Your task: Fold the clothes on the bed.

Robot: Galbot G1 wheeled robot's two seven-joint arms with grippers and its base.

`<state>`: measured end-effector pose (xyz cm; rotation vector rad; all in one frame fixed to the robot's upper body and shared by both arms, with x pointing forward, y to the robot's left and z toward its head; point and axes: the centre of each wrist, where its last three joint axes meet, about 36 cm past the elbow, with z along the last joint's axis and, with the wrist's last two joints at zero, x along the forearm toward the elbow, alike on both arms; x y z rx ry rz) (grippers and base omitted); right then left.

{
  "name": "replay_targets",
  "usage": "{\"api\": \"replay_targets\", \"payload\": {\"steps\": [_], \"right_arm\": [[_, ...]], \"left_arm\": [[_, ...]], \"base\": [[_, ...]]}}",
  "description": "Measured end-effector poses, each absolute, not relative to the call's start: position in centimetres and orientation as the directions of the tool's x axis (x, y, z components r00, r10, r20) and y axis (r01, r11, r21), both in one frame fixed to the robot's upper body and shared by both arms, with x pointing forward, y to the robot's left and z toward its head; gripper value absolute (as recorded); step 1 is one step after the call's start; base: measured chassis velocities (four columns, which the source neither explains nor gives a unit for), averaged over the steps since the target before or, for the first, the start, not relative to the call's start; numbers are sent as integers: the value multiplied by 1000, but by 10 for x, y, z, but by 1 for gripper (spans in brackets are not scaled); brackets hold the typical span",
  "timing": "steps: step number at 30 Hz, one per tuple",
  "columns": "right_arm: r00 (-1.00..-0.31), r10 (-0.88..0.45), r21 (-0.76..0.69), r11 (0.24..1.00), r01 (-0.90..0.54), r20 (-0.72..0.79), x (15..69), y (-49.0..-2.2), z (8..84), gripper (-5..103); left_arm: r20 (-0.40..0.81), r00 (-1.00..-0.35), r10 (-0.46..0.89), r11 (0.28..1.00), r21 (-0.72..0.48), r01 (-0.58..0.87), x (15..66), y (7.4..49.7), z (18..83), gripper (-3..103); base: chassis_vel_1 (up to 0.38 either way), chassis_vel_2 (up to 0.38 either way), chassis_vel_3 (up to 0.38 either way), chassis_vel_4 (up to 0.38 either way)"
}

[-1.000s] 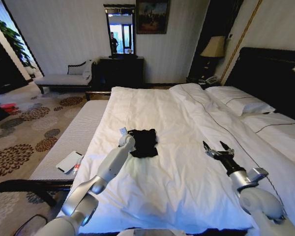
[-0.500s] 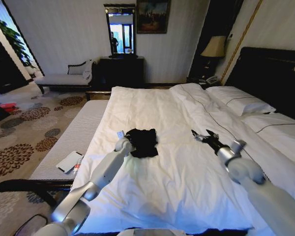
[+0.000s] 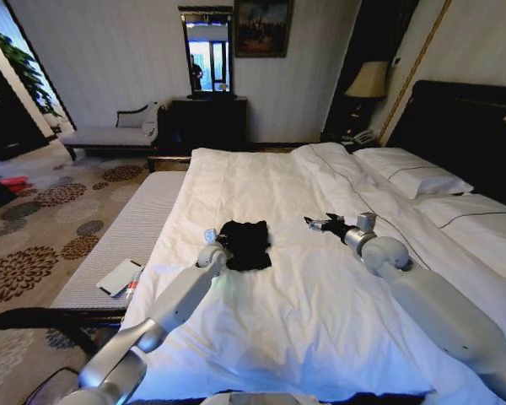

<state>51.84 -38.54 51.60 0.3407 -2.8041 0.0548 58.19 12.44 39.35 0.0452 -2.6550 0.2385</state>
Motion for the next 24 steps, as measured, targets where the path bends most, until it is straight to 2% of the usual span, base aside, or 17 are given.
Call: {"api": "replay_targets", "payload": {"steps": [9, 18, 24], "right_arm": [[-933, -150, -22, 986, -166, 327, 523, -449, 508, 100], [-950, -61, -172, 978, -119, 306, 498, -544, 524, 100], [-960, -22, -212, 974, -84, 279, 496, -570, 536, 100]], "left_arm": [[447, -895, 7, 985, -160, -72, 577, 121, 399, 0], [437, -900, -3, 986, -147, -74, 569, 130, 404, 0], [437, -899, -14, 987, -138, -82, 562, 132, 403, 0]], "base": [[0, 0, 0, 0], [0, 0, 0, 0], [0, 0, 0, 0]]}}
